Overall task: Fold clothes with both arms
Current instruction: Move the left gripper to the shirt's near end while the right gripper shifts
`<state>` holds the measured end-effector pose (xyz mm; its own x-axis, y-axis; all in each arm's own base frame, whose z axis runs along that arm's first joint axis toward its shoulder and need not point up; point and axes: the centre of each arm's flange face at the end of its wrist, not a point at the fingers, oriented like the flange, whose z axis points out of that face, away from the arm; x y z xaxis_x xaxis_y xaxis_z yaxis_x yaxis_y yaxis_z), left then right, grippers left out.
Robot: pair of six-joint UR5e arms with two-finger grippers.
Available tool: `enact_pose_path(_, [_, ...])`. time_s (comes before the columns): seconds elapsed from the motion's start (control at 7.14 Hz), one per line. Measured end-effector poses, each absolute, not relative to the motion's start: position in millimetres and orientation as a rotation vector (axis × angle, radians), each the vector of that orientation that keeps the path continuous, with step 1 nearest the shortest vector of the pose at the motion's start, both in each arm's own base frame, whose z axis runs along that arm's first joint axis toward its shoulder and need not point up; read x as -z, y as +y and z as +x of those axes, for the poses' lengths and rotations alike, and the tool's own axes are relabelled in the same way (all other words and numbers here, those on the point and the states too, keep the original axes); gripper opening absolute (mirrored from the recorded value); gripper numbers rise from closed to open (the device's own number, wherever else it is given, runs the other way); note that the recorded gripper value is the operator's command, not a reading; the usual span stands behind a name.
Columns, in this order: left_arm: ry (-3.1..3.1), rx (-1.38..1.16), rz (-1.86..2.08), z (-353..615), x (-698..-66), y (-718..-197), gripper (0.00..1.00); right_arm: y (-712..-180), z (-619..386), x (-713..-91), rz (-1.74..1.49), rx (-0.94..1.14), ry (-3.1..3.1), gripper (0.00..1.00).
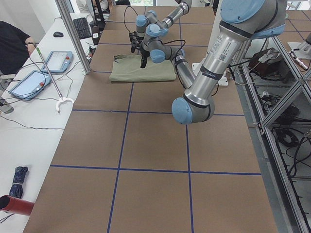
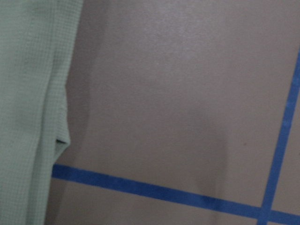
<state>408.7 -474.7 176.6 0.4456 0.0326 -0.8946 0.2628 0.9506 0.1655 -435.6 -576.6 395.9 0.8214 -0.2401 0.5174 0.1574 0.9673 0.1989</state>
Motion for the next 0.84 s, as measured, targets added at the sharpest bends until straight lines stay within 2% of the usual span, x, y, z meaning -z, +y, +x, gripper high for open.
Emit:
enact_pose_path(0.42, [1.112, 0.16, 0.278, 411.6, -176.1, -471.9, 1.0, -586.3, -412.6, -367.1, 0.152, 0.205, -0.652, 1.0])
enact_pose_path(0.84, [1.135, 0.241, 0.087, 462.4, -183.9, -419.2, 1.0, -551.6, -386.5, -328.6, 0.159, 0.191, -0.773, 1.0])
